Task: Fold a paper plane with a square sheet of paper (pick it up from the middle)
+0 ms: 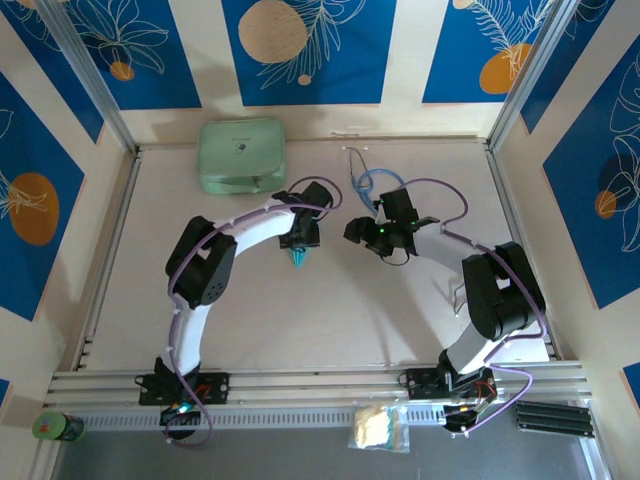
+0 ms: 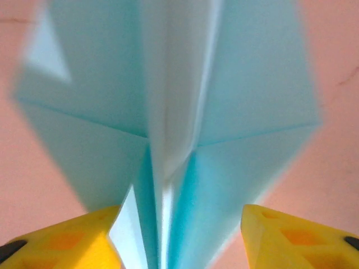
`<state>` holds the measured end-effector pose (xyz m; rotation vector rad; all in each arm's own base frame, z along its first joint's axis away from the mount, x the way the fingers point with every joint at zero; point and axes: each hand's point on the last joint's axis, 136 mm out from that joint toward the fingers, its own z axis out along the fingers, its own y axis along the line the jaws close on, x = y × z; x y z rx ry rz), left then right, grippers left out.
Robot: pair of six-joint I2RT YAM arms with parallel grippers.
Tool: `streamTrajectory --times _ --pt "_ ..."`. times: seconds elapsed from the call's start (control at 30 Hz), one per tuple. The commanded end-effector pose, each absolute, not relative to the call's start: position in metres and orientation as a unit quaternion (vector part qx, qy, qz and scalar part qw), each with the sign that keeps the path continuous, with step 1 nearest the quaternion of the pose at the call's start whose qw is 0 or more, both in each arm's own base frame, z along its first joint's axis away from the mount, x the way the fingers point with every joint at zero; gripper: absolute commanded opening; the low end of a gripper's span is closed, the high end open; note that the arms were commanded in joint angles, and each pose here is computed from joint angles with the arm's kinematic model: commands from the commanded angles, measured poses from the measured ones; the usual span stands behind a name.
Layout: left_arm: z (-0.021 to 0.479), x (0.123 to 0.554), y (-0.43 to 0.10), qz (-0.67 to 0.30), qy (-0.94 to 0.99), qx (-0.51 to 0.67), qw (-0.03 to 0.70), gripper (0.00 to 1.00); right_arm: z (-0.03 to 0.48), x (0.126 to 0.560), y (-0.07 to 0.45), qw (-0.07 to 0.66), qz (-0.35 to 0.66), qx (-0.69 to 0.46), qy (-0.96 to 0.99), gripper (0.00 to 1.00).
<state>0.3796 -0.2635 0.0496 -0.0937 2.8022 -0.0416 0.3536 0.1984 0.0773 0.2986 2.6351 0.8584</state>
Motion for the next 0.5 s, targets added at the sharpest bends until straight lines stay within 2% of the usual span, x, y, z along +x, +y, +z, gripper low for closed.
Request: streamTrajectory --times 0.0,0.13,0.33,0.4,0.47 --pt "0.092 0.381 -0.256 -0.024 0.975 -0.053 0.215 0.58 0.089 0.358 0.197 0.185 0.297 0.1 0.931 0.65" --pt "0.117 0.379 -0.25 -0.039 0.967 -0.063 0.243 0.6 0.108 0.365 0.19 0.21 0.291 0.096 0.928 0.66" --pt "0.173 0.383 -0.214 -0.049 0.939 -0.09 0.329 0.67 0.158 0.379 0.17 0.283 0.257 0.069 0.921 0.68" --pt "0.187 0.384 -0.191 -0.043 0.925 -0.106 0.362 0.71 0.176 0.383 0.159 0.321 0.232 0.053 0.917 0.69" --pt "0.198 0.385 -0.162 -0.022 0.91 -0.12 0.397 0.81 0.192 0.388 0.144 0.37 0.19 0.036 0.909 0.76"
